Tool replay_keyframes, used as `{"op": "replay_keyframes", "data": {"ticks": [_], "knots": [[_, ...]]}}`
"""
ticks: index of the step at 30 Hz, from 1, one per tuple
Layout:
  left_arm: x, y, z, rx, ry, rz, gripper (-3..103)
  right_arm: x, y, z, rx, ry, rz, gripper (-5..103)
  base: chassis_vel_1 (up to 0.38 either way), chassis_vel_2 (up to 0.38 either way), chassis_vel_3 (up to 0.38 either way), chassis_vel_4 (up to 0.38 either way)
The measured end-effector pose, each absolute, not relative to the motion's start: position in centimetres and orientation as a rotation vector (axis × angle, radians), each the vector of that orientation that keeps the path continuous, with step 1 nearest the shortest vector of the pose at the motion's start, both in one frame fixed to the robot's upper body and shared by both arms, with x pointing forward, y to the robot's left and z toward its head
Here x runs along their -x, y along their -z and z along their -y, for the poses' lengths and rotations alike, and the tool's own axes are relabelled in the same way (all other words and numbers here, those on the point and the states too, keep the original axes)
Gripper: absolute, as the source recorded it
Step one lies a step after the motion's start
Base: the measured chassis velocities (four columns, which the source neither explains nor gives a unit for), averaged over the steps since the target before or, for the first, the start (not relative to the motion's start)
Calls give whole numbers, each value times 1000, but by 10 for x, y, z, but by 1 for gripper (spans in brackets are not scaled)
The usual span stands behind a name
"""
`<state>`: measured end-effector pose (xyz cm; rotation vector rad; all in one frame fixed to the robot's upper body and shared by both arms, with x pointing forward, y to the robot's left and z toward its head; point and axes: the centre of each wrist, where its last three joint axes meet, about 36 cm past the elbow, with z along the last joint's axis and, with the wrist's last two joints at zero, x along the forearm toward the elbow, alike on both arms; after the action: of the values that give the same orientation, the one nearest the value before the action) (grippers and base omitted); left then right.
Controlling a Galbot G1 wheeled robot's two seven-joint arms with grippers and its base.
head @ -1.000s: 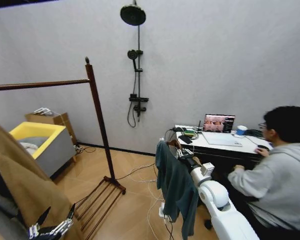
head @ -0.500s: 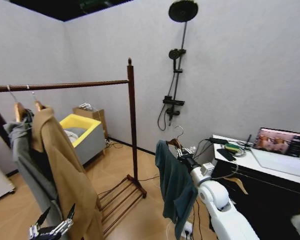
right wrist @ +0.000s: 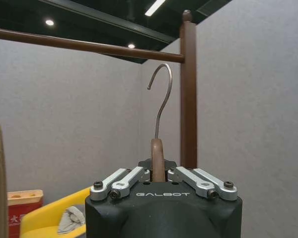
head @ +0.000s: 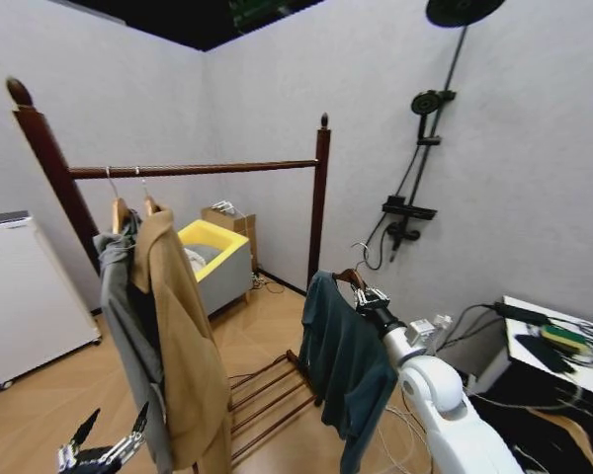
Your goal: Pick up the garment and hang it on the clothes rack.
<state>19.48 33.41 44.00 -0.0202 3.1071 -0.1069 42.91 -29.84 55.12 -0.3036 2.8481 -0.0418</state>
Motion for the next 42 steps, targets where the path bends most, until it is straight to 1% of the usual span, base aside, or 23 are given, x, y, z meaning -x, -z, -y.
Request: {"op": "replay_keyframes", "data": {"ticks": [4,5,9,11,16,18,23,25,26,29,34,36,38,40,41,42], "knots": [[-195,-440,-334,20,107,-3107,100,-425,-575,301,345,78,-2833,10,75,122,166,94],[-195,-440,-334,21,107,-3107,100,-422,-593,300,378,90,-2824,10,106,55,41,82],[-195,-440,-334,21,107,-3107,100,-422,-614,299,417,86,-2810,10,45,28,20,38],[-195,-440,-334,21,107,-3107,100,-427,-641,298,455,84,-2783,10,0,0,0,0],[-195,-440,-334,20,107,-3107,100,-436,-674,296,479,93,-2737,10,0,0,0,0],[-195,-440,-334,20,107,-3107,100,-448,-699,286,501,67,-2734,10,0,0,0,0],[-195,-440,-334,20,107,-3107,100,-471,-725,272,539,47,-2761,10,0,0,0,0],[-195,-440,-334,20,107,-3107,100,-498,-755,259,566,61,-2752,10,0,0,0,0],[-195,-440,-334,20,107,-3107,100,-498,-755,259,566,61,-2752,10,0,0,0,0],[-195,-440,-334,20,107,-3107,100,-524,-778,239,623,57,-2783,10,0,0,0,0],[-195,-440,-334,20,107,-3107,100,-541,-789,219,676,39,-2821,10,0,0,0,0],[-195,-440,-334,20,107,-3107,100,-554,-796,201,711,47,-2835,10,0,0,0,0],[-195,-440,-334,20,107,-3107,100,-557,-801,194,724,54,-2833,10,0,0,0,0],[-195,-440,-334,20,107,-3107,100,-565,-817,172,769,64,-2823,10,0,0,0,0],[-195,-440,-334,20,107,-3107,100,-565,-817,172,769,64,-2823,10,0,0,0,0],[-195,-440,-334,21,107,-3107,100,-570,-823,161,785,66,-2821,10,0,0,0,0]]}}
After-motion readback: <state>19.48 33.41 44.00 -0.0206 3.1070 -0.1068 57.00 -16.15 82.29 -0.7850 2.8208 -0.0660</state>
